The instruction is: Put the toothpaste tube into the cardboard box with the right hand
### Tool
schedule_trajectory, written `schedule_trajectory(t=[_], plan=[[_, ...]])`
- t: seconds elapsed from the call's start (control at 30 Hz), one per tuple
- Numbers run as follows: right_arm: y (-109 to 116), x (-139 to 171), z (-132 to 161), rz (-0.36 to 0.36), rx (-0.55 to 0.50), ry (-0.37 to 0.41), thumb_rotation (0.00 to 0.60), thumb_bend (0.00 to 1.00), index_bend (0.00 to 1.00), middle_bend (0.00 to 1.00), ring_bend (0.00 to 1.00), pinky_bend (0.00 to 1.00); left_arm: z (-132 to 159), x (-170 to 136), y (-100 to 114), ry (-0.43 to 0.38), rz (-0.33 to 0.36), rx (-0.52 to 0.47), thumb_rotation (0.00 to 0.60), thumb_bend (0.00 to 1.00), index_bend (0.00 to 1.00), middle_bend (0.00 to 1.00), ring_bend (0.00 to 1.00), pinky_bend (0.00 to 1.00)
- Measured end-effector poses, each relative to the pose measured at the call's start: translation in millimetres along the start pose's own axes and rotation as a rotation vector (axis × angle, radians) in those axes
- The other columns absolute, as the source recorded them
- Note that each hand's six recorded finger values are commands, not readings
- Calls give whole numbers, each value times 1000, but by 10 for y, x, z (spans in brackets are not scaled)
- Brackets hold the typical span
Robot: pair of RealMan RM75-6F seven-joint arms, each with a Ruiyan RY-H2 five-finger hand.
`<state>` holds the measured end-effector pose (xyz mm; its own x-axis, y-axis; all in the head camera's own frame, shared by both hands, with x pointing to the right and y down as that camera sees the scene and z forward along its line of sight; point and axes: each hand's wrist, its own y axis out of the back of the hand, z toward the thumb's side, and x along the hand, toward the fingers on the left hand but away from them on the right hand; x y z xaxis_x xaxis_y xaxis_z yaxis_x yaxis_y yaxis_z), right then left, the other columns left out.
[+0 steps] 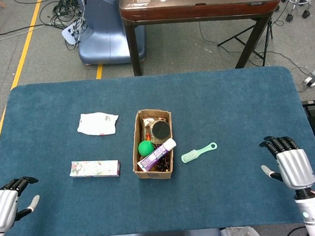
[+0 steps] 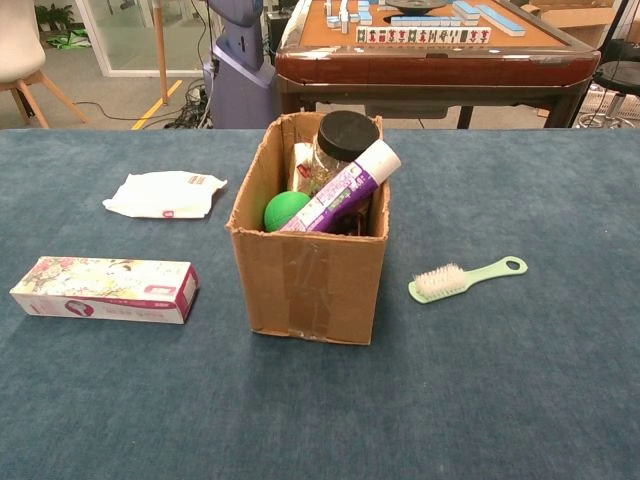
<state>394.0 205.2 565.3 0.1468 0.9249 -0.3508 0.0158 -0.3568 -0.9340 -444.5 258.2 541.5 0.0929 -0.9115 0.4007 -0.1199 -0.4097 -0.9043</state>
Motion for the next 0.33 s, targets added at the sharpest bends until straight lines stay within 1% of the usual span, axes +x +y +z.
schedule_trajectory(t=[0.17, 0.33], plan=[[-72, 6, -128, 30, -21, -22, 600, 51, 370, 285, 268, 266, 12, 15, -42, 0, -12, 7, 600, 282, 357, 403, 384, 574], [-12, -17, -225, 23, -43, -42, 600, 51, 371, 285, 268, 266, 31, 25, -106, -3, -36, 12, 600, 282, 352, 403, 384, 573]])
